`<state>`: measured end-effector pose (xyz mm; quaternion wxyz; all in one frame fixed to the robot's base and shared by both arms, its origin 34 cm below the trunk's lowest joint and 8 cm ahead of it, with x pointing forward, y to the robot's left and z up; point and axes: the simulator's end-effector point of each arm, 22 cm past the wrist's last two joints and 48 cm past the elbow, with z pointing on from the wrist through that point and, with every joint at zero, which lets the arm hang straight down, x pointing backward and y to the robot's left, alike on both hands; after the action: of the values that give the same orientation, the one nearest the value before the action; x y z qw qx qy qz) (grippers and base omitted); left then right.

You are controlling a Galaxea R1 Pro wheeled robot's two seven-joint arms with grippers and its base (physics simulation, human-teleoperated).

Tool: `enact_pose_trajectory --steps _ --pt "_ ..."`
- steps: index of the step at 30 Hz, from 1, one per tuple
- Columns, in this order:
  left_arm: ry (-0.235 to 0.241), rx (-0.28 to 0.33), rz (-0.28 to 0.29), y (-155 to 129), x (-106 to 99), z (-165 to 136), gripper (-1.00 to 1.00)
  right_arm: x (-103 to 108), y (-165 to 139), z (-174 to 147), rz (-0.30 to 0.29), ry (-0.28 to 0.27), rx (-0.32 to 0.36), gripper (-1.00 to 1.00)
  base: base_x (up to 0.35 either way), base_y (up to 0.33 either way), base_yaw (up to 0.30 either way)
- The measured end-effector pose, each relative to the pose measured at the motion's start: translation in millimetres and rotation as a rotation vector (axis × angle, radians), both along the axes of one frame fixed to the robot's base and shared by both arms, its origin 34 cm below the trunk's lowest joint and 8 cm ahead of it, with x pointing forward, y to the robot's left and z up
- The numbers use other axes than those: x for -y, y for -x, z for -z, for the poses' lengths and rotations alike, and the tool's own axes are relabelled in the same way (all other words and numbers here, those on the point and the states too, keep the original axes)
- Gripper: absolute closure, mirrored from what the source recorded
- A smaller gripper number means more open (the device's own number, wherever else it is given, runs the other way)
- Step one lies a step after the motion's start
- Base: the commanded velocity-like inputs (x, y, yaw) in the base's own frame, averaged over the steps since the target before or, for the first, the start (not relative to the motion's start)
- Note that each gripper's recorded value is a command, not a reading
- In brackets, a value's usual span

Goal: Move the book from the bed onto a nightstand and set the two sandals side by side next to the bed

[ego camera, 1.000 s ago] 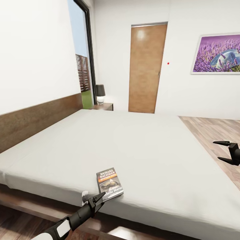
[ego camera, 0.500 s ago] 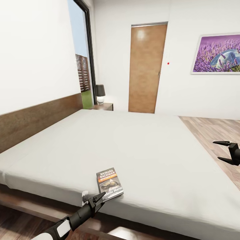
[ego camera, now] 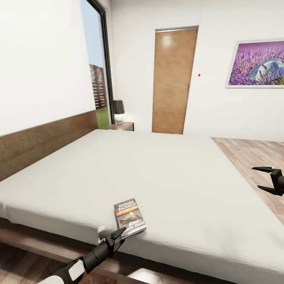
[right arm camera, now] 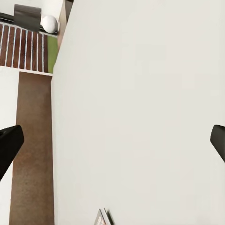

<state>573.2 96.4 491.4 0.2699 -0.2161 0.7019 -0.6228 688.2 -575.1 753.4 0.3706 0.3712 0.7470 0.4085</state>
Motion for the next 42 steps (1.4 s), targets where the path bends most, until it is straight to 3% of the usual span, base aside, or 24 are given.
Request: enact_pose_trajectory --steps 42 --pt "0.006 0.000 0.004 0.7 4.9 -1.0 -1.00 0.0 -0.1 -0.3 0.000 -0.002 0.001 -1.00 0.000 0.000 0.000"
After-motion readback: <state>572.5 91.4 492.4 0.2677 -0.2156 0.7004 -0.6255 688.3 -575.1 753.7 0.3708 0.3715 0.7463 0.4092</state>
